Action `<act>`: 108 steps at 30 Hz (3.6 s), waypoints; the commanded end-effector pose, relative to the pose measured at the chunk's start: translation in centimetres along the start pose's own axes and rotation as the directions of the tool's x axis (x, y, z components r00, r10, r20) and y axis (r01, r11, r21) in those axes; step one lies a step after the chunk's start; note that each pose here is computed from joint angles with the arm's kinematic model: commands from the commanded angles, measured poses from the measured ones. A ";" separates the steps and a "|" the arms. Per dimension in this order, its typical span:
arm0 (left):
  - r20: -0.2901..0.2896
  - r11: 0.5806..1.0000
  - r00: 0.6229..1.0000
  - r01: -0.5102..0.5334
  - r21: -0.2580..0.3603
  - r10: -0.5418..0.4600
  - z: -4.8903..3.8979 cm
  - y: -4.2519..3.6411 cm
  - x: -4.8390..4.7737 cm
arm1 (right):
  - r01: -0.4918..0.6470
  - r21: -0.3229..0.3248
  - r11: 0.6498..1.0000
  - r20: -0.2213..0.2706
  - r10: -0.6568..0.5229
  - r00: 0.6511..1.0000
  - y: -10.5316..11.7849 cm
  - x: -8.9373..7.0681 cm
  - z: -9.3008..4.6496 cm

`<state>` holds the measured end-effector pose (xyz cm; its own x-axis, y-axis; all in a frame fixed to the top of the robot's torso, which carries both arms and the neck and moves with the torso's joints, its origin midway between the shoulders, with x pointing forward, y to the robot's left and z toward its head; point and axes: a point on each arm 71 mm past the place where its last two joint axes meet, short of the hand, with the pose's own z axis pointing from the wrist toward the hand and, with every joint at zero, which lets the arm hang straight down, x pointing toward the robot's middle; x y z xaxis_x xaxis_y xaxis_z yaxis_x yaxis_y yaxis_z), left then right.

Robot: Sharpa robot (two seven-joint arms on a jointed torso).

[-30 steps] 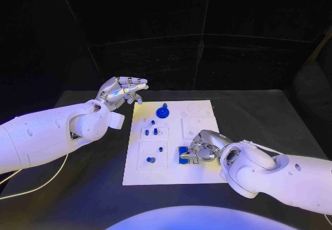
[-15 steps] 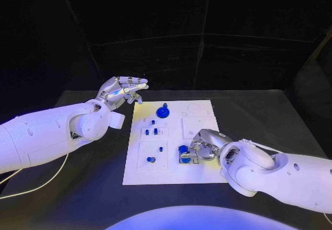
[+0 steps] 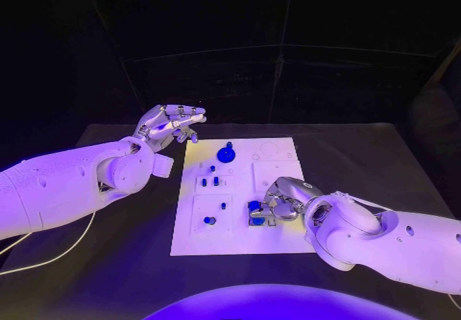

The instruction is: Assemble the parts on the task board

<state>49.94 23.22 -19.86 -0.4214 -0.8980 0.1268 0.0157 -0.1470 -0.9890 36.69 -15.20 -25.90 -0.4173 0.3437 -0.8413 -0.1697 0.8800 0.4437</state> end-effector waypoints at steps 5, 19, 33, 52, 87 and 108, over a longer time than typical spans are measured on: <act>-0.009 1.000 1.000 0.008 0.011 -0.008 0.02 -0.17 0.08 | -0.093 -0.087 0.992 0.029 0.095 0.995 0.4 -0.4 -0.5; -0.008 1.000 1.000 0.008 0.010 -0.008 -0.01 -0.17 0.02 | -0.071 -0.067 0.995 -0.035 0.069 0.997 -1.1 -0.6 -1.5; -0.008 1.000 1.000 0.008 0.009 -0.008 -0.02 -0.17 0.03 | -0.041 -0.049 0.998 -0.050 0.039 0.998 -1.4 -0.4 -1.1; -0.008 1.000 1.000 0.008 0.008 -0.008 -0.05 -0.18 0.03 | -0.019 -0.023 1.000 -0.070 0.017 0.997 -1.2 0.1 0.0; -0.010 1.000 1.000 0.008 0.009 -0.008 0.11 -0.09 0.24 | -0.049 0.093 0.994 0.051 0.045 0.998 -8.7 -4.2 -5.5; -0.012 1.000 1.000 0.010 0.009 -0.010 0.07 -0.07 0.26 | 0.091 0.187 0.978 -0.002 -0.092 0.996 -9.9 -3.6 -4.1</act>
<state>49.91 23.06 -19.92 -0.4249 -0.8961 0.1282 0.0125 -0.1474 -0.9890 36.17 -26.49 -25.82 -0.3865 0.3013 -0.8717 -0.0312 0.9403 0.3389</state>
